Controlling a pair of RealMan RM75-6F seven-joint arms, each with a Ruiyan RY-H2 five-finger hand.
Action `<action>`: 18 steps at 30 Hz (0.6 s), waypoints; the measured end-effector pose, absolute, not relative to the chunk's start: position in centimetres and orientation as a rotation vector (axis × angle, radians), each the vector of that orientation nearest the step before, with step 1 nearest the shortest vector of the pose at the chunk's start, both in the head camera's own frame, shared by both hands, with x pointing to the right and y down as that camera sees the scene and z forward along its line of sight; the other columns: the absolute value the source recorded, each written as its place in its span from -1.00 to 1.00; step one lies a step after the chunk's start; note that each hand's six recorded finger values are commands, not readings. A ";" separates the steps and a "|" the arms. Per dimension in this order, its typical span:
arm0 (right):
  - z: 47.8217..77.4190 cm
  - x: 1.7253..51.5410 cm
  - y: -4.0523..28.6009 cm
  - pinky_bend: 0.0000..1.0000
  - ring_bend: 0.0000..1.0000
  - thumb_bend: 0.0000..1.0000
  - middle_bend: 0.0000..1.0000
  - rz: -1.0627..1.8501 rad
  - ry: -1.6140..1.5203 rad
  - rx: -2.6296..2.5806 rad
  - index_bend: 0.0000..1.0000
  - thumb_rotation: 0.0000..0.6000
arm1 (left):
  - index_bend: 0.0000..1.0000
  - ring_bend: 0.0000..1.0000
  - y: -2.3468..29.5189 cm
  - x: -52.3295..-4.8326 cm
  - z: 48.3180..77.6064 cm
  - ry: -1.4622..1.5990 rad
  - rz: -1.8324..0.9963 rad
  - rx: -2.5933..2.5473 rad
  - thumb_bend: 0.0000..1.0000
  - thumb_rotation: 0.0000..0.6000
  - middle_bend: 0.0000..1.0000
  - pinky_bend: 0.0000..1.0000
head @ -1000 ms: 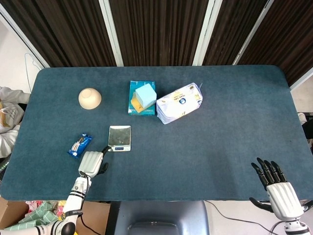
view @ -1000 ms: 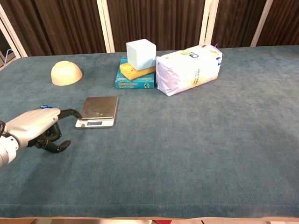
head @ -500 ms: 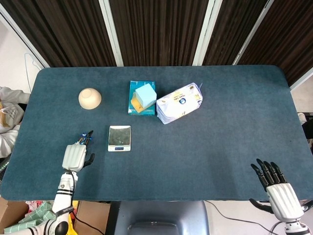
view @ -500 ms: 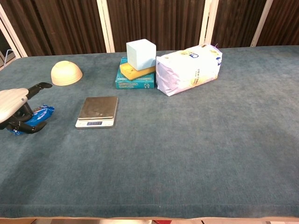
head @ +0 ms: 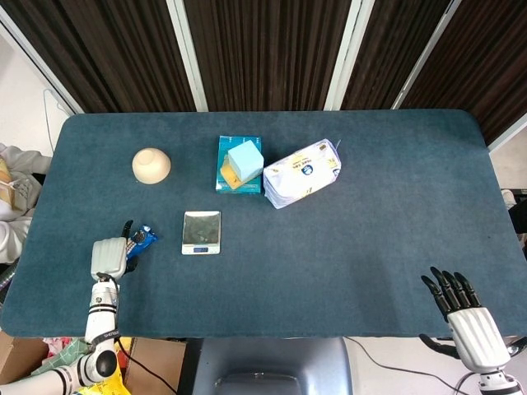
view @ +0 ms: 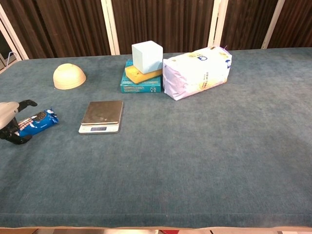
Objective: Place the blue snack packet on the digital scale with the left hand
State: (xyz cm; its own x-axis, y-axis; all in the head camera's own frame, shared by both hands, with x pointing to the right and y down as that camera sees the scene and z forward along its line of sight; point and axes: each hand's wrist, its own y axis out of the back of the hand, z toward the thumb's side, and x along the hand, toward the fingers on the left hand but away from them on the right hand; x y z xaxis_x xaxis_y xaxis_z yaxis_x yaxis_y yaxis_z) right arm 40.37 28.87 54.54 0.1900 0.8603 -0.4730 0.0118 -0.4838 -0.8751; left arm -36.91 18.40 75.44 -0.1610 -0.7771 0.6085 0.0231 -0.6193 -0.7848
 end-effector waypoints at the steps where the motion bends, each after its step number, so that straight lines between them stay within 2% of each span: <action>1: 54.6 40.4 28.9 -1.00 -1.00 -0.64 -1.00 1.388 -0.832 -1.695 -1.00 0.94 | -0.48 1.00 18.4 -37.0 75.6 0.868 -1.847 -1.539 -0.35 1.00 1.00 1.00; 2: 54.5 40.4 28.9 -1.00 -1.00 -0.64 -1.00 1.388 -0.831 -1.696 -1.00 0.93 | -0.40 1.00 18.3 -37.0 75.7 0.872 -1.854 -1.537 -0.34 1.00 1.00 1.00; 6: 54.5 40.4 28.9 -1.00 -1.00 -0.64 -1.00 1.388 -0.833 -1.695 -1.00 0.94 | 0.12 1.00 18.0 -37.2 76.0 0.893 -1.862 -1.522 -0.19 1.00 1.00 1.00; 7: 54.6 40.4 28.8 -1.00 -1.00 -0.64 -1.00 1.389 -0.833 -1.695 -1.00 0.94 | 0.19 1.00 17.9 -37.2 76.0 0.900 -1.862 -1.522 -0.16 1.00 1.00 1.00; 10: 54.6 40.4 28.8 -1.00 -1.00 -0.64 -1.00 1.393 -0.830 -1.697 -1.00 0.94 | 0.57 1.00 17.7 -37.1 76.0 0.931 -1.849 -1.524 0.14 1.00 1.00 1.00; 13: 54.7 40.4 28.9 -1.00 -1.00 -0.64 -1.00 1.392 -0.825 -1.700 -1.00 0.94 | 0.73 1.00 17.2 -36.9 75.6 0.980 -1.803 -1.510 0.31 1.00 1.00 1.00; 18: 54.6 40.4 28.9 -1.00 -1.00 -0.64 -1.00 1.394 -0.828 -1.700 -1.00 0.94 | 0.75 1.00 16.0 -35.6 74.5 1.097 -1.677 -1.513 0.31 1.00 1.00 1.00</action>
State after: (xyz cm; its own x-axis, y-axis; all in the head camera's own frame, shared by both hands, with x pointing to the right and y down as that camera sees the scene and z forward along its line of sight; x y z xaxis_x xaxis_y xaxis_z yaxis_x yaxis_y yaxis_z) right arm 40.41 28.87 54.65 0.1894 0.8565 -0.4801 0.0118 -0.4909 -0.8711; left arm -35.64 15.98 74.46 -0.1510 -0.8698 0.4698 -0.0819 -0.4626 -0.8828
